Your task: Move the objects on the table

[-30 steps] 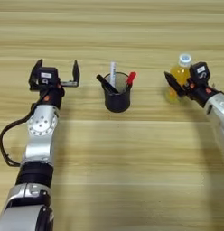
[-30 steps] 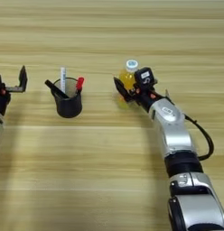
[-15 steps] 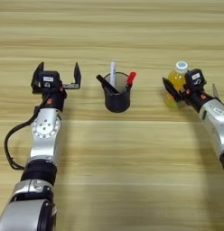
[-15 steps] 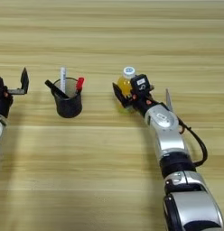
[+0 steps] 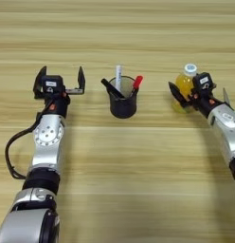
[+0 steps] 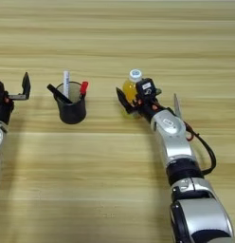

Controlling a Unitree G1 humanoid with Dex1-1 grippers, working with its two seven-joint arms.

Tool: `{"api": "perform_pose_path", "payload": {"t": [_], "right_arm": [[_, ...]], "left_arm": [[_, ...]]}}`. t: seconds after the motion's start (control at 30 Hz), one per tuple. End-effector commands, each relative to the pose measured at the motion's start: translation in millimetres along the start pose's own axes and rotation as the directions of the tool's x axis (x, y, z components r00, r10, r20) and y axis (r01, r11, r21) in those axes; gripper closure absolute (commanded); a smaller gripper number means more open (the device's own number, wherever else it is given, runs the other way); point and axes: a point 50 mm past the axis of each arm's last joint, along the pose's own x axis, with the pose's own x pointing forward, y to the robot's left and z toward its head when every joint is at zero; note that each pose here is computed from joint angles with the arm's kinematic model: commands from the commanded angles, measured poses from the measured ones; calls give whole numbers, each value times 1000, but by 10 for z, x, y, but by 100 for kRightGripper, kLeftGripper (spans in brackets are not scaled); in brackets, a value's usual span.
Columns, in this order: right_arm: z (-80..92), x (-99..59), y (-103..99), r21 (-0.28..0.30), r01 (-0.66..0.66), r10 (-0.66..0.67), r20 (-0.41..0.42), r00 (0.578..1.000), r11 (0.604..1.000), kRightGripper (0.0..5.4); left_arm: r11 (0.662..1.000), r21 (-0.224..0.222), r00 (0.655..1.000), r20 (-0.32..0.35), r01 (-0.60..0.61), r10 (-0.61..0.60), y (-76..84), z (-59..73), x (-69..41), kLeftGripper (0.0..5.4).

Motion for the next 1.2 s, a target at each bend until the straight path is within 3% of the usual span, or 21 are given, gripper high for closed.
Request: {"api": "perform_pose_path", "payload": {"t": [0.03,0.17,0.53,0.87,1.07,1.13,1.2], "right_arm": [[71,55,1,-3,1,-1,20,1000,1000,64],[91,57,-3,-5,3,-3,30,1000,1000,7],[218,55,-45,-48,34,-30,97,995,998,7],[658,-5,-44,-156,98,-39,341,939,983,7],[949,-117,-46,-181,141,-43,459,887,973,7],[1011,-183,-69,-170,155,-57,474,878,973,7],[1029,-265,-135,-69,171,-120,462,879,983,7]], "left_arm": [[1000,-3,1000,18,-2,2,-2,35,42,0],[1000,0,1000,17,0,0,-5,32,42,0],[1000,5,1000,18,3,-3,-7,27,37,0],[1000,13,1000,23,2,-3,-2,29,34,0],[1000,15,1000,25,1,-1,-3,31,35,0],[1000,15,1000,26,-2,2,-2,34,38,0],[1000,16,1000,27,-4,3,-1,35,40,0]]}}
